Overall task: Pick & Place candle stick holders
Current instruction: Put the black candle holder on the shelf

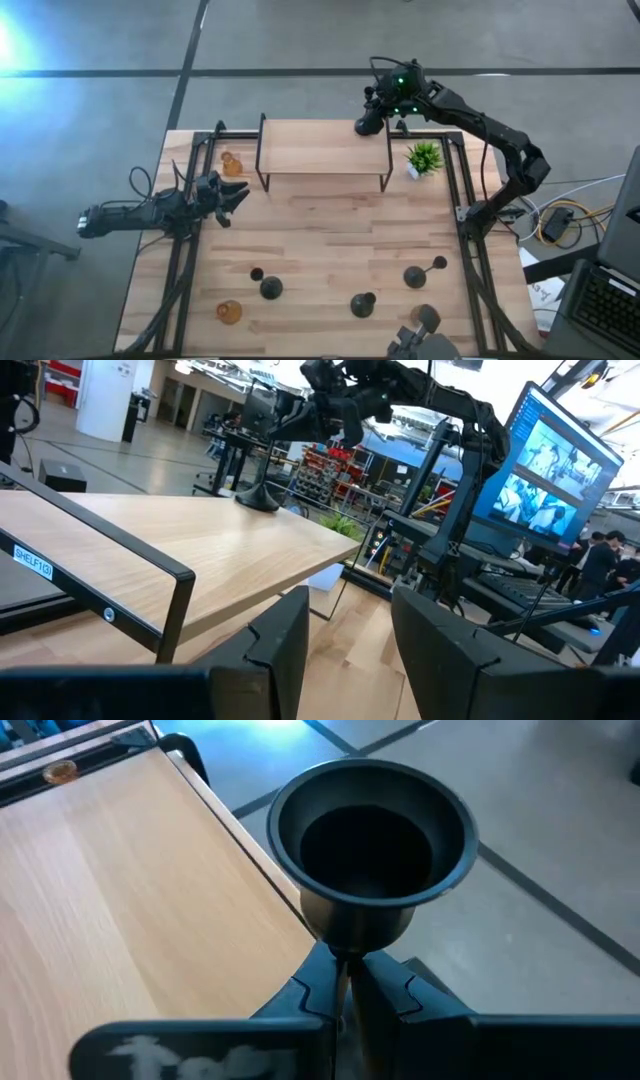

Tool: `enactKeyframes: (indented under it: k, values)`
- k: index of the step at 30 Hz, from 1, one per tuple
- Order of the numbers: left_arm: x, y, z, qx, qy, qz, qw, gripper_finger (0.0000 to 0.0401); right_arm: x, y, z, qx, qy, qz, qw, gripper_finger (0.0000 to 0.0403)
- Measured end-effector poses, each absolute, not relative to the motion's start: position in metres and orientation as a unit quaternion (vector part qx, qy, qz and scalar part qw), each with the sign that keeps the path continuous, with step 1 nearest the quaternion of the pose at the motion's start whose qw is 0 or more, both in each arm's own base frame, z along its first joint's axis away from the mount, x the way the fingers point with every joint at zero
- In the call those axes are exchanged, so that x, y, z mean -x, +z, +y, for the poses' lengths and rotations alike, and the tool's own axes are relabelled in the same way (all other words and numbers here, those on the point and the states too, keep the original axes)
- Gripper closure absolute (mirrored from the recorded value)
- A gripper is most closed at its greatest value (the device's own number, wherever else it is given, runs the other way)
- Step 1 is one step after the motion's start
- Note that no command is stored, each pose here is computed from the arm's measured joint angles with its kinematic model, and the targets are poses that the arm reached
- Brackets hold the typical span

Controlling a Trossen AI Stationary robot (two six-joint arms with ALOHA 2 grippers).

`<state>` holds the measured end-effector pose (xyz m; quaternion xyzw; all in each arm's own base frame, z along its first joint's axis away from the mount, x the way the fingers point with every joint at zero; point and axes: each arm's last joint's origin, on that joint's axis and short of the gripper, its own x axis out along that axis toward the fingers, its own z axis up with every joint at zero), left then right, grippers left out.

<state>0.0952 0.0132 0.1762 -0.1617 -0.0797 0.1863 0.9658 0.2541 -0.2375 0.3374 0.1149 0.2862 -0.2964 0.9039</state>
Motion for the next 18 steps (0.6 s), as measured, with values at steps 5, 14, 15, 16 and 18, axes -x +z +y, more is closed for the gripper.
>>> enactKeyframes:
  k: [5,14,15,16,18]
  values:
    - [-0.095,0.176,0.013,0.162,0.187,-0.080,0.966,0.0252,-0.250,0.337,-0.236,-0.118,-0.300,0.286,0.902,0.0394]
    - [-0.095,0.176,0.013,0.162,0.187,-0.080,0.966,0.0252,-0.233,0.336,-0.234,-0.129,-0.321,0.282,0.895,0.0394]
    - [-0.095,0.176,0.013,0.162,0.187,-0.080,0.966,0.0252,-0.231,0.336,-0.234,-0.129,-0.322,0.280,0.895,0.0394]
    - [-0.095,0.176,0.013,0.161,0.187,-0.079,0.966,0.0252,-0.230,0.336,-0.234,-0.128,-0.323,0.279,0.895,0.0394]
    - [-0.095,0.176,0.013,0.162,0.191,-0.080,0.965,0.0252,-0.229,0.336,-0.234,-0.128,-0.325,0.277,0.895,0.0394]
